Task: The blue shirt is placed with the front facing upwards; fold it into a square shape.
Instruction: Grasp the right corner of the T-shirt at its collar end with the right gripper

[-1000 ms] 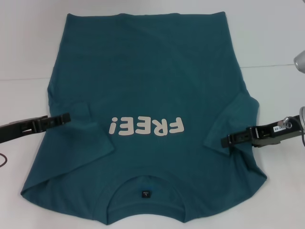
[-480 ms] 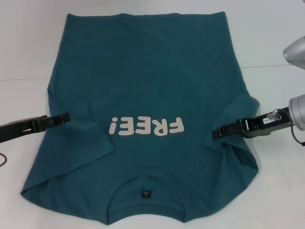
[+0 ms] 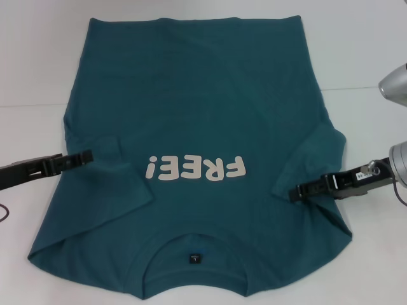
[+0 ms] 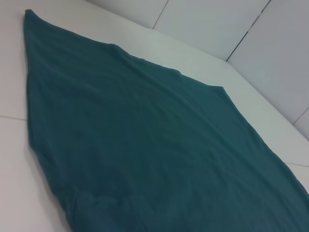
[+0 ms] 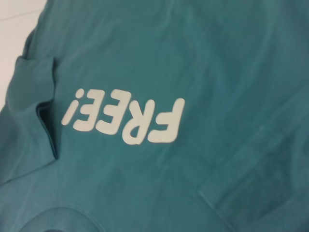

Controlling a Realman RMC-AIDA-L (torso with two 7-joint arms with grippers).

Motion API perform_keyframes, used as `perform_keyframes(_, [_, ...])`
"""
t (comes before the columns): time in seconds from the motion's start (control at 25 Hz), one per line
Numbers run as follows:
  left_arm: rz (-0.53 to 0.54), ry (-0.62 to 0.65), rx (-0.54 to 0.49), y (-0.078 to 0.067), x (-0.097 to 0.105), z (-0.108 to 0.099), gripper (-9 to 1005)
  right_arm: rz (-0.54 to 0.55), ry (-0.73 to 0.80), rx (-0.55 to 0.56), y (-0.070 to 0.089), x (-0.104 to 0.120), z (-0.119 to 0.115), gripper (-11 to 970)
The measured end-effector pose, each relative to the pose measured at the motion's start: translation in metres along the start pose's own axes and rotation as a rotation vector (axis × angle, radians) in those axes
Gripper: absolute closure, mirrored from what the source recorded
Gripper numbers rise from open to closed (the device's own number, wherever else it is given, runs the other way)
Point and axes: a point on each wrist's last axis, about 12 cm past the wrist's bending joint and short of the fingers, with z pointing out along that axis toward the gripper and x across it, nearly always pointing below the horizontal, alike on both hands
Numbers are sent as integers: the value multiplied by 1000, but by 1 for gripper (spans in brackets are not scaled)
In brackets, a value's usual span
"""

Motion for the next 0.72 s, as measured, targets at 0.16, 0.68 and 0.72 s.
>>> perform_keyframes(0.16, [1, -1, 0, 0, -1, 0, 121, 12, 4, 9, -5, 5, -2, 48])
perform_keyframes(0.68, [-4, 3, 6, -1, 0, 3, 120, 12, 33, 52, -15, 12, -5, 48])
perform_keyframes(0.72, [-4, 3, 5, -1, 0, 2, 120, 12, 35, 54, -16, 13, -5, 48])
